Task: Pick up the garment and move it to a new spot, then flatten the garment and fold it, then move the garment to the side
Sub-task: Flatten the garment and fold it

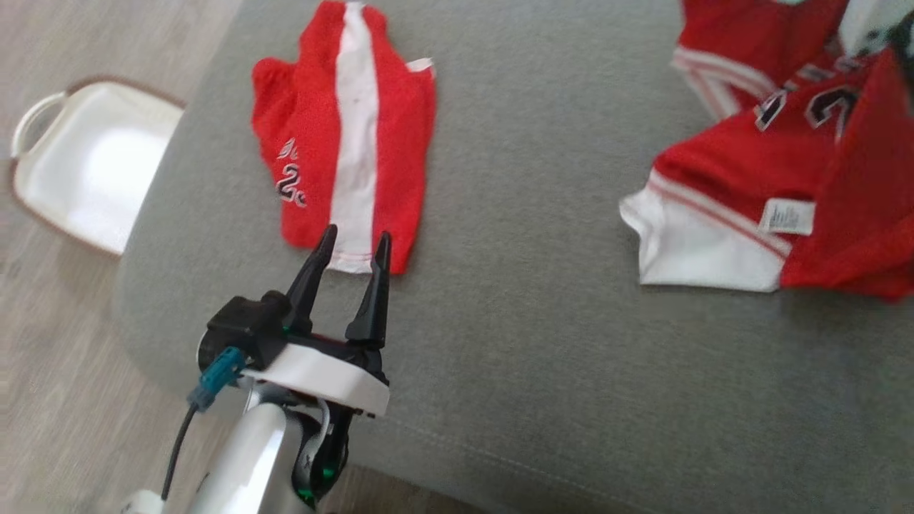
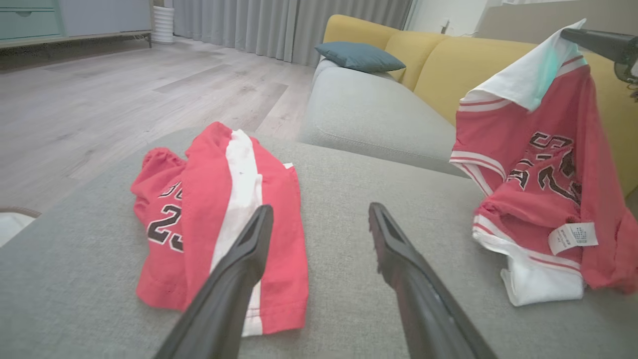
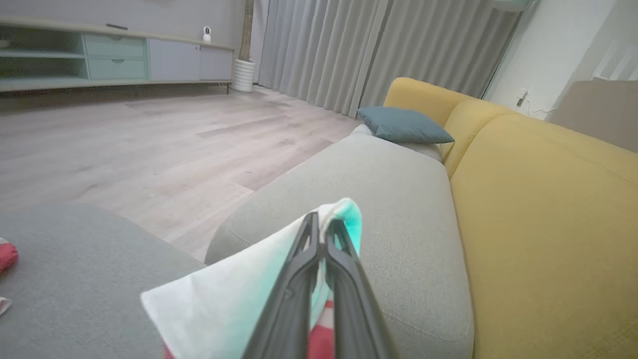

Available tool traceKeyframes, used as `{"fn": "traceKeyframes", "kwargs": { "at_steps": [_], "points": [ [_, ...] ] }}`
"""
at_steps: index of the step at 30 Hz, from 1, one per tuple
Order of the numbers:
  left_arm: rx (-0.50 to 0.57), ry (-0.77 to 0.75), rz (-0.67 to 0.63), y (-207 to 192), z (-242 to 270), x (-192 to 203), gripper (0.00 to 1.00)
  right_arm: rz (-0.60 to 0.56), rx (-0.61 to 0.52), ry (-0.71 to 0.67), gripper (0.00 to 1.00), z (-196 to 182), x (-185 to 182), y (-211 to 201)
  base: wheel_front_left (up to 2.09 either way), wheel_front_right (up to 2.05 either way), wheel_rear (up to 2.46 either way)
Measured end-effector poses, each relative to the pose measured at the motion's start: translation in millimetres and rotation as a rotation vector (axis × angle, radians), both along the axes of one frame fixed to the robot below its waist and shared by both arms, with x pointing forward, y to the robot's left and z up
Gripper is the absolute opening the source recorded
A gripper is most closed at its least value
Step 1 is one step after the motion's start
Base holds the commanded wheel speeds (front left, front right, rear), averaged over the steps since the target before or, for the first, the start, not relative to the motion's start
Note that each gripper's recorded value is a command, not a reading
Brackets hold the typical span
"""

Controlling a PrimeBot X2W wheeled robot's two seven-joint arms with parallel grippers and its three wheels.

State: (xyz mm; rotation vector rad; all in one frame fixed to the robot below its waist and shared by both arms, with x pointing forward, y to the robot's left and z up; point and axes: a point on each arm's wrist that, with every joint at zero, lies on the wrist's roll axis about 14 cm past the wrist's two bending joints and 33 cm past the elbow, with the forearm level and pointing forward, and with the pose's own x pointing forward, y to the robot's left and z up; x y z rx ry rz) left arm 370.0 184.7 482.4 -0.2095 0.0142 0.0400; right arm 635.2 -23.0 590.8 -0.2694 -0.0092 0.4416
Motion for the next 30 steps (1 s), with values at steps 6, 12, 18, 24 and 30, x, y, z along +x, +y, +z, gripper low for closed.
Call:
{"fn": "traceKeyframes", "kwargs": {
  "at_steps": [6, 12, 18, 24, 30],
  "points": [
    [0.003, 0.04, 0.029, 6.2, -11.2, -3.6, 1.0, -0.011, -0.093, 0.063, 1.0, -31.4, 22.9, 2.7, 0.0, 0.0, 0.0],
    [0.003, 0.022, 0.006, 0.6, -7.6, 5.2, 1.0, -0.006, -0.061, 0.073, 1.0, -45.7, 9.2, -0.7, 0.0, 0.0, 0.0],
    [0.018, -0.016, -0.037, -10.8, 2.0, 16.2, 1.0, 0.029, 0.028, -0.039, 1.0, -20.2, -14.2, 1.4, 0.0, 0.0, 0.0],
    [0.019, -0.078, -0.091, -28.4, 20.1, 23.9, 1.0, 0.012, 0.071, -0.077, 1.0, -22.3, -52.9, -21.7, 0.0, 0.0, 0.0],
    [0.009, -0.16, -0.164, -54.4, 45.7, 24.4, 1.0, -0.006, 0.108, -0.121, 1.0, -28.3, -109.5, -42.2, 0.0, 0.0, 0.0]
  ]
}}
